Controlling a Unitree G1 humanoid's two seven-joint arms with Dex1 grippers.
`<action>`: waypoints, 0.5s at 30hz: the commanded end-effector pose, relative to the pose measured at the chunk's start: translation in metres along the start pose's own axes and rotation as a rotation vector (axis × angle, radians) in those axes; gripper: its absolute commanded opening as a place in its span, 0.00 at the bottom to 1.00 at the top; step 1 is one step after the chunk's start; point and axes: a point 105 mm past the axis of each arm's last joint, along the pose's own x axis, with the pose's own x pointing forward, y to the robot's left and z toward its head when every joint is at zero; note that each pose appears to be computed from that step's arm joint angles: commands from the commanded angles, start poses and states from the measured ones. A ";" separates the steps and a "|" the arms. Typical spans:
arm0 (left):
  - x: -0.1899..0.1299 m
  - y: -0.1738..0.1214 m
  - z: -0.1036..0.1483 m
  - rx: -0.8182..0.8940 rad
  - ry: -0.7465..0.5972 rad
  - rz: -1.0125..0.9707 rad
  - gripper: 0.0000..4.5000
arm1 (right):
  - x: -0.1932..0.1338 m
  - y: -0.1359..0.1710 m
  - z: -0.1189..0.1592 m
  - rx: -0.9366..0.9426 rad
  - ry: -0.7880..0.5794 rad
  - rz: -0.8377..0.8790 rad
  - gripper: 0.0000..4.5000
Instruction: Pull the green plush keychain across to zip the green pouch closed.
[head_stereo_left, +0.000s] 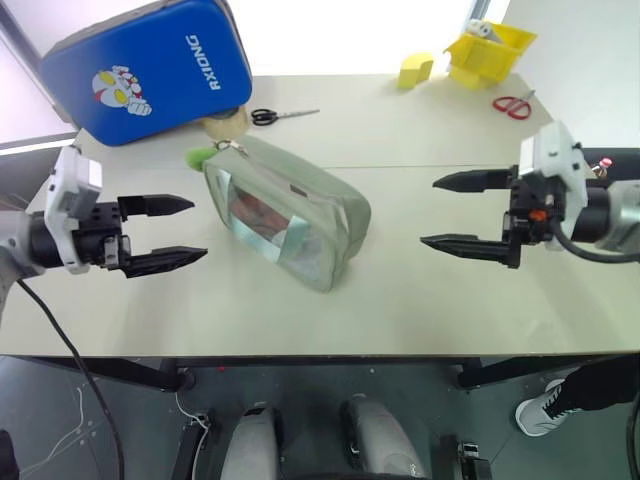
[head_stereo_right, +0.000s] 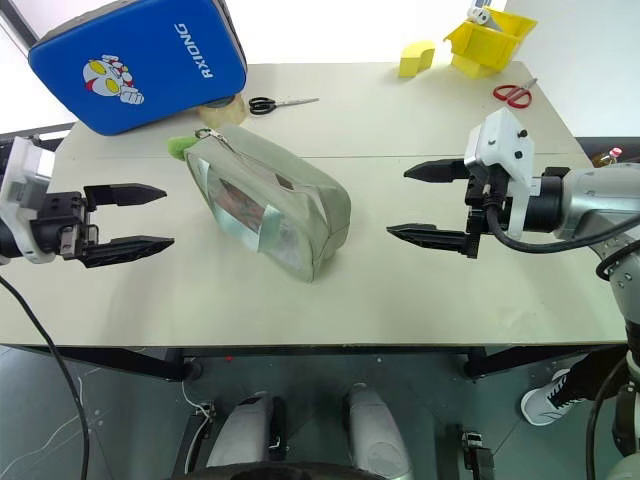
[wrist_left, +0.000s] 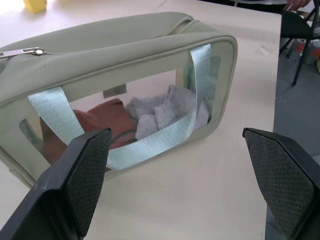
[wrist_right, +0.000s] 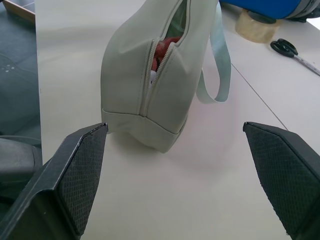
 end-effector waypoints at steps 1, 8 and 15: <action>-0.004 -0.003 0.013 0.058 -0.018 0.007 0.99 | 0.001 -0.005 0.016 -0.037 -0.031 -0.026 1.00; -0.006 -0.004 0.011 0.045 -0.026 0.008 0.99 | 0.027 -0.011 0.052 -0.045 -0.087 -0.017 1.00; -0.014 0.006 0.022 0.054 -0.075 0.012 0.99 | 0.085 -0.012 0.095 0.090 -0.128 0.068 1.00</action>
